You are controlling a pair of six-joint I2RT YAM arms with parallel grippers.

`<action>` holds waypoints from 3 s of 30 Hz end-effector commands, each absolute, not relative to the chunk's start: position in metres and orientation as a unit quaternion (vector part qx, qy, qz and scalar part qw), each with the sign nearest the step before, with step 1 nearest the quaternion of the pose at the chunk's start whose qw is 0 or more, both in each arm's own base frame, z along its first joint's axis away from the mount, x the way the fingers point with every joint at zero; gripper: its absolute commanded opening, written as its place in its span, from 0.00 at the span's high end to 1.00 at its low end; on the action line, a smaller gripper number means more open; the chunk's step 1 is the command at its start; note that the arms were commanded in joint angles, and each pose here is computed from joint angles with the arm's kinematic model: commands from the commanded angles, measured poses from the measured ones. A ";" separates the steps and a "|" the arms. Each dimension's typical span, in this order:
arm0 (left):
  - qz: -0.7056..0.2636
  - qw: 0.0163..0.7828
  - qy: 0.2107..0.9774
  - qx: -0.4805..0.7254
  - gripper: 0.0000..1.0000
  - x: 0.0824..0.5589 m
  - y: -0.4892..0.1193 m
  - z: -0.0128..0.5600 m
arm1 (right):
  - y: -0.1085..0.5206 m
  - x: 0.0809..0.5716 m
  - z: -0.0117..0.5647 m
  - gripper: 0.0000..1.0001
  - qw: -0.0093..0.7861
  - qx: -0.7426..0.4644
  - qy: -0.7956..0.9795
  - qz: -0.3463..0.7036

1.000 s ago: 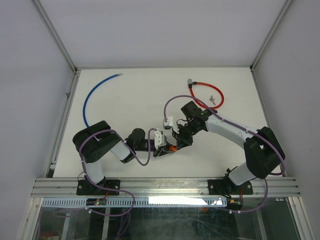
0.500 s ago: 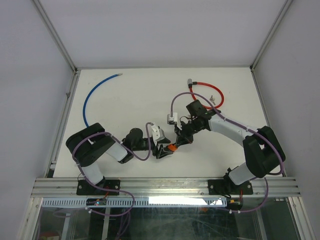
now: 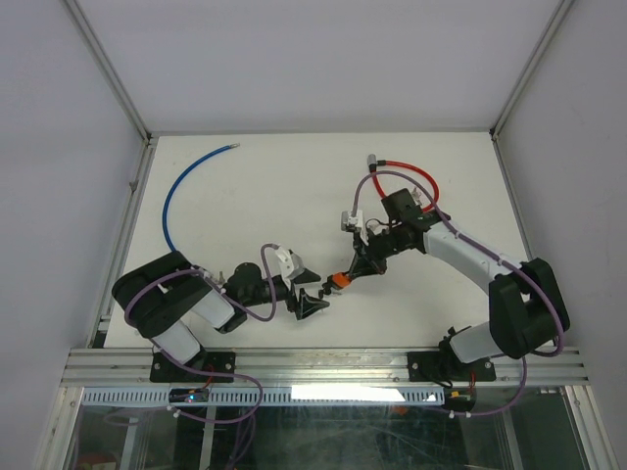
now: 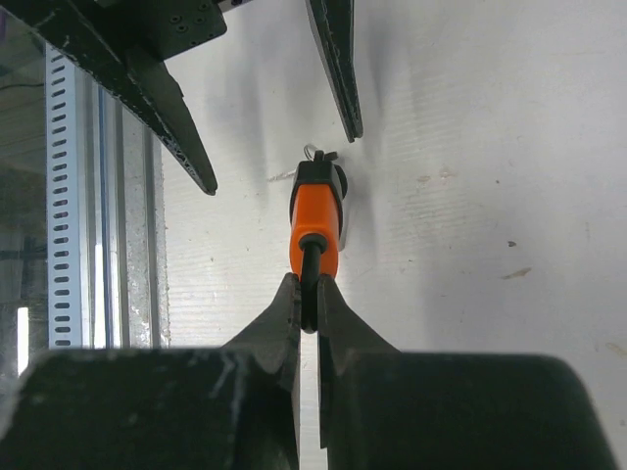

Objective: Lock with the key
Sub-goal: Lock the lock, then place the key at the center of the board, then place the lock at the center of the board.

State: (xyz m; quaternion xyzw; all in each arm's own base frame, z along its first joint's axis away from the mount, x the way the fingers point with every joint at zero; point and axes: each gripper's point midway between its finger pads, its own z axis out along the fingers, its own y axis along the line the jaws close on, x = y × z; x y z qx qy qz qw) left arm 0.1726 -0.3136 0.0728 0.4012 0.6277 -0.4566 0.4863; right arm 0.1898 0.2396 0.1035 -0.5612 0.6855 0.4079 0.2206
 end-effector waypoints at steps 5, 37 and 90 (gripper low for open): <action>-0.487 0.531 0.589 0.366 0.30 0.178 -0.316 0.106 | 0.243 0.184 0.145 1.00 0.270 -0.567 0.637 0.447; -0.462 0.488 0.588 0.451 1.00 0.180 -0.329 0.094 | 0.235 0.182 0.150 1.00 0.290 -0.581 0.625 0.434; -0.407 0.364 0.758 -0.356 1.00 0.497 -0.174 0.058 | 0.331 0.432 0.122 1.00 0.279 -0.143 0.823 0.473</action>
